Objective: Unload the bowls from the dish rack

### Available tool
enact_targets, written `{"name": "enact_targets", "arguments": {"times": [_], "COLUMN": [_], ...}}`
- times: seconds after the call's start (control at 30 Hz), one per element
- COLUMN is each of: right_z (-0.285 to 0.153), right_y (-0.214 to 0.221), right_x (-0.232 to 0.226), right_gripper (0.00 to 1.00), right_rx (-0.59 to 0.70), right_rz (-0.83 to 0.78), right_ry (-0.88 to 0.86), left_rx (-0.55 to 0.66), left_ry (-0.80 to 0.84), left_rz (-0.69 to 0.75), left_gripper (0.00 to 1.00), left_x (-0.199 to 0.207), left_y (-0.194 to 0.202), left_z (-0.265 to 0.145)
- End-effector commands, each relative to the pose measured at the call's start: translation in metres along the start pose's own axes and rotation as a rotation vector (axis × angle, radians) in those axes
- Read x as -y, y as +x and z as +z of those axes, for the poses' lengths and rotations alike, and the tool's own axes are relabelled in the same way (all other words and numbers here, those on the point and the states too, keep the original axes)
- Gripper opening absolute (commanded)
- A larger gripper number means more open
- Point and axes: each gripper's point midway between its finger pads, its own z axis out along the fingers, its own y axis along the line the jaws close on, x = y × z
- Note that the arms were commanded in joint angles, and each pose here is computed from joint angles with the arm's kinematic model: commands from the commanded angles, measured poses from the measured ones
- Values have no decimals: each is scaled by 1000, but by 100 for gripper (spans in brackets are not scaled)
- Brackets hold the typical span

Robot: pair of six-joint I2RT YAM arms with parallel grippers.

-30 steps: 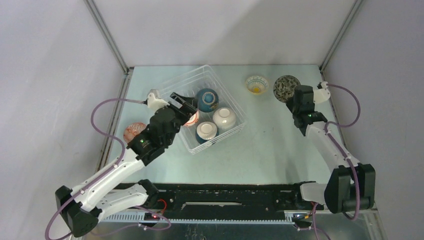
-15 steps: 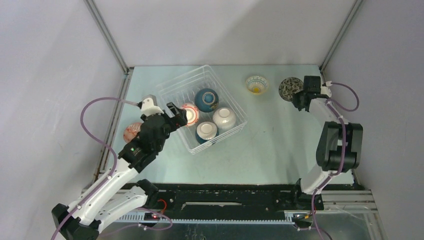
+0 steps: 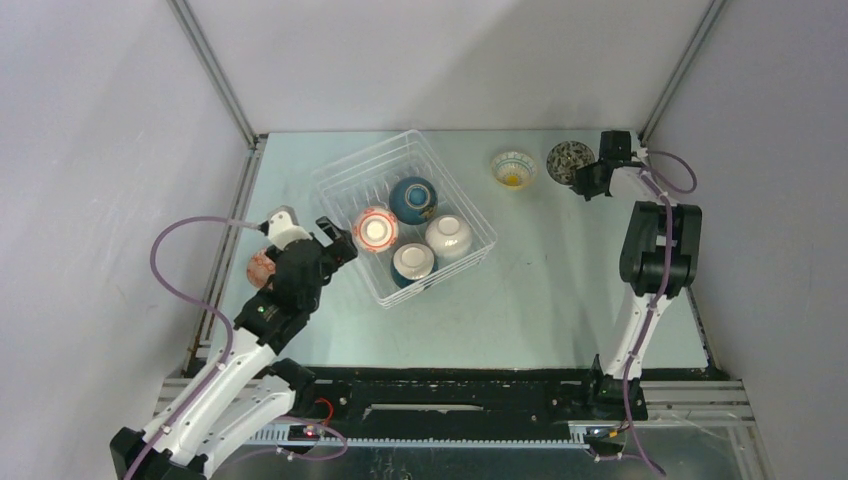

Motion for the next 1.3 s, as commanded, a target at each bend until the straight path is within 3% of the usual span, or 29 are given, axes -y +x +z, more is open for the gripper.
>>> {"name": "enact_targets", "arguments": {"times": [0.0,0.17,0.47,0.53,0.6,0.67,0.73,0.8,0.87,1.03,1.27], "right_z": [7,22,33,29,24,18,7,-7,-26,-75,-121], "right_y": [-6,-8,-11,-13,-16,-20,-25,-30,-35,-29,14], "right_x": [-24,-25,-16,-19,-23,-27,-32,-39,-49,-72,-56], "right_gripper": [0,0,13,25,43,47,57,78,91,96,100], "right_rx": [-35,-40,-49,-44,-37,-32,-26,-6,21,64,53], "right_rz": [61,73,74,63,52,47,50,20,-35,-237,-504], "right_ry": [-38,-29,16,7,-11,-30,-53,-88,-124,-305,-369], "left_rx": [45,55,40,44,43,41,34,19,-3,-56,-102], "left_ry": [-57,-90,-98,-117,-119,-115,-104,-87,-58,92,57], "left_rz": [-56,-78,-65,-67,-62,-56,-45,-30,-10,49,24], "left_gripper": [100,100,100,100,100,100,100,100,100,94,93], "left_x": [-14,-24,-25,-29,-30,-29,-27,-23,-17,8,4], "left_y": [-10,-12,-8,-8,-8,-8,-7,-4,-1,10,22], "left_z": [-1,-1,2,2,2,2,3,4,6,6,11]}}
